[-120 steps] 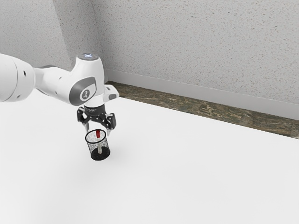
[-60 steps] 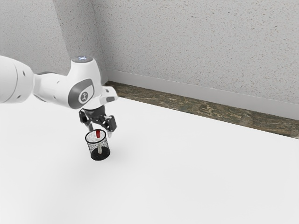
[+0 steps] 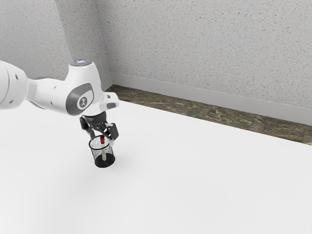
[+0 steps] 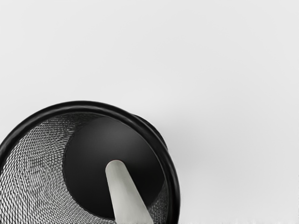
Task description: Take the marker out of the pen holder and place it to the left of the pen holder.
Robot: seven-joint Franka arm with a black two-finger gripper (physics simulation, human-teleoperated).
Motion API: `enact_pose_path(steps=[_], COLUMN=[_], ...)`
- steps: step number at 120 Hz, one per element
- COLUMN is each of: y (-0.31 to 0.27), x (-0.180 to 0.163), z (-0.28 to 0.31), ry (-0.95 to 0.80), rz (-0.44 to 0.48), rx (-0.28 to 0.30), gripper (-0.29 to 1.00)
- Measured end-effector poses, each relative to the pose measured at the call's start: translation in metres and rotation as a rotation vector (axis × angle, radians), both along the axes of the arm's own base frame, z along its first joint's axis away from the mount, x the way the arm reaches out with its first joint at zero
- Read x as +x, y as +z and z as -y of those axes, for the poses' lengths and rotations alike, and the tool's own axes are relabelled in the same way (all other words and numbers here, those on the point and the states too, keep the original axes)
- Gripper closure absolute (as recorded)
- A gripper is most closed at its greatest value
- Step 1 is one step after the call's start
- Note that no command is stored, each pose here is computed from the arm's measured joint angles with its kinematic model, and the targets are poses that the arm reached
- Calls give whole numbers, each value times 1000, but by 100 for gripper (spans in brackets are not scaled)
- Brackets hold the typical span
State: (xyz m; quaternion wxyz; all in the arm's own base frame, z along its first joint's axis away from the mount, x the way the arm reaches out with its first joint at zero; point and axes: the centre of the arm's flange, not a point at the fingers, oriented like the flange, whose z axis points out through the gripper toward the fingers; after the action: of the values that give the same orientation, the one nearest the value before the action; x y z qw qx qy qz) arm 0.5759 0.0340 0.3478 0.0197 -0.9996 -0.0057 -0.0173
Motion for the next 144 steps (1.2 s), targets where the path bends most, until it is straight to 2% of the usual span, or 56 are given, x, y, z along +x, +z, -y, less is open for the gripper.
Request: enact_pose_path(steps=[12,45,69,96,106,122,130,144], y=[-1,2,2,32,70,144,142,94], x=[-1,0,0,-5,-14,-44,-59,-68], z=[2,-2,-3,-14,-22,-58,-113,-170], ry=[-10,-19,-23,1,13,64,167,277], rz=[-3,2,2,37,72,127,90,-36], rx=[0,0,8,12,11,52,71,82], gripper=[5,53,72,76,77,77,77,77])
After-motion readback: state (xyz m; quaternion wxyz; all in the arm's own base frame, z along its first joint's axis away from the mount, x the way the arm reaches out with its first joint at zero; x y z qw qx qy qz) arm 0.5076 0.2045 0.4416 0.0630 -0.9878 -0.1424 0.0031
